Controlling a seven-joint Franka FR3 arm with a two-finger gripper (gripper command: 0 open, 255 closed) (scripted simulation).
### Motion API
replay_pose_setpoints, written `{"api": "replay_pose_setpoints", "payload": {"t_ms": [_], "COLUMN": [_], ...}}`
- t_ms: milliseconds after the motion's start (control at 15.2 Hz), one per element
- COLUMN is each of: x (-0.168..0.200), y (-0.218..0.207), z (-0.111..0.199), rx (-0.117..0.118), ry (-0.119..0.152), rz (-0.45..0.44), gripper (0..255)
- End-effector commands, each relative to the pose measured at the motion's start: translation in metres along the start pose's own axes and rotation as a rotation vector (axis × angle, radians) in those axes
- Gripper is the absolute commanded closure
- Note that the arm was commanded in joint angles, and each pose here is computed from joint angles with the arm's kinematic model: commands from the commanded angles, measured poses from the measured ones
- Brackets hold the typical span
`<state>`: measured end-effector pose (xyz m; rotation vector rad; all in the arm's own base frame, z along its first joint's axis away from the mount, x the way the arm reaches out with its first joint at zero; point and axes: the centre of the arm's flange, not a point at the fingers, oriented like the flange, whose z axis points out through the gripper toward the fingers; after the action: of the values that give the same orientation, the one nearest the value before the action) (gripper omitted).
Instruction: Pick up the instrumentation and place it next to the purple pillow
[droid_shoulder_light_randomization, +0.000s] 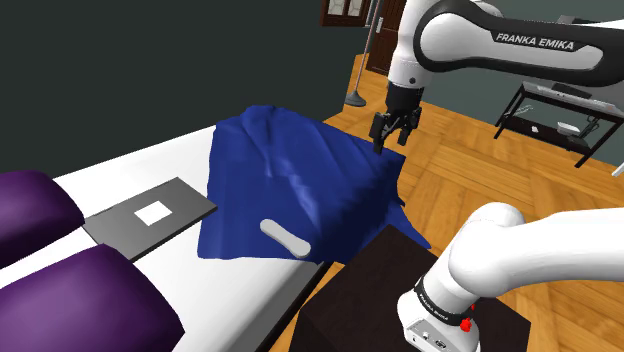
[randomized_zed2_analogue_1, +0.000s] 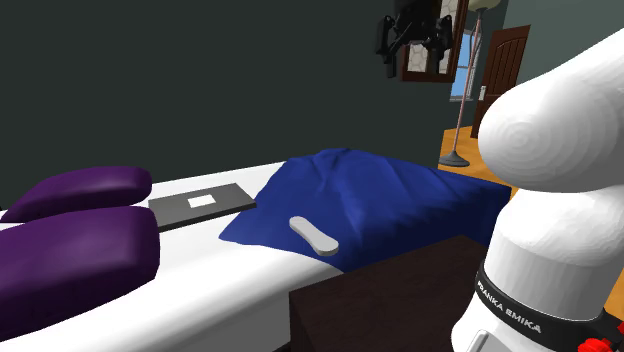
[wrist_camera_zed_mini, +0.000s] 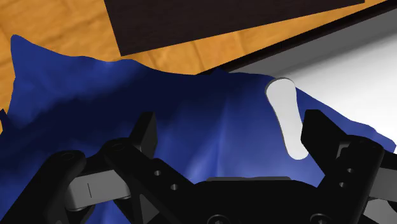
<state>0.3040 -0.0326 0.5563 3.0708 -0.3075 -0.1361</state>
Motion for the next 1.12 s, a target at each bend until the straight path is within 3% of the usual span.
{"api": "replay_pose_setpoints", "payload": {"t_ms": [0,1056], "x": [0.000,0.086], "y": [0.000,-0.078], "z": [0.000,0.172], "rx": [0.000,0.011], "ry": [0.000,0.038], "rz": [0.000,-0.150], "gripper": [0,0]}}
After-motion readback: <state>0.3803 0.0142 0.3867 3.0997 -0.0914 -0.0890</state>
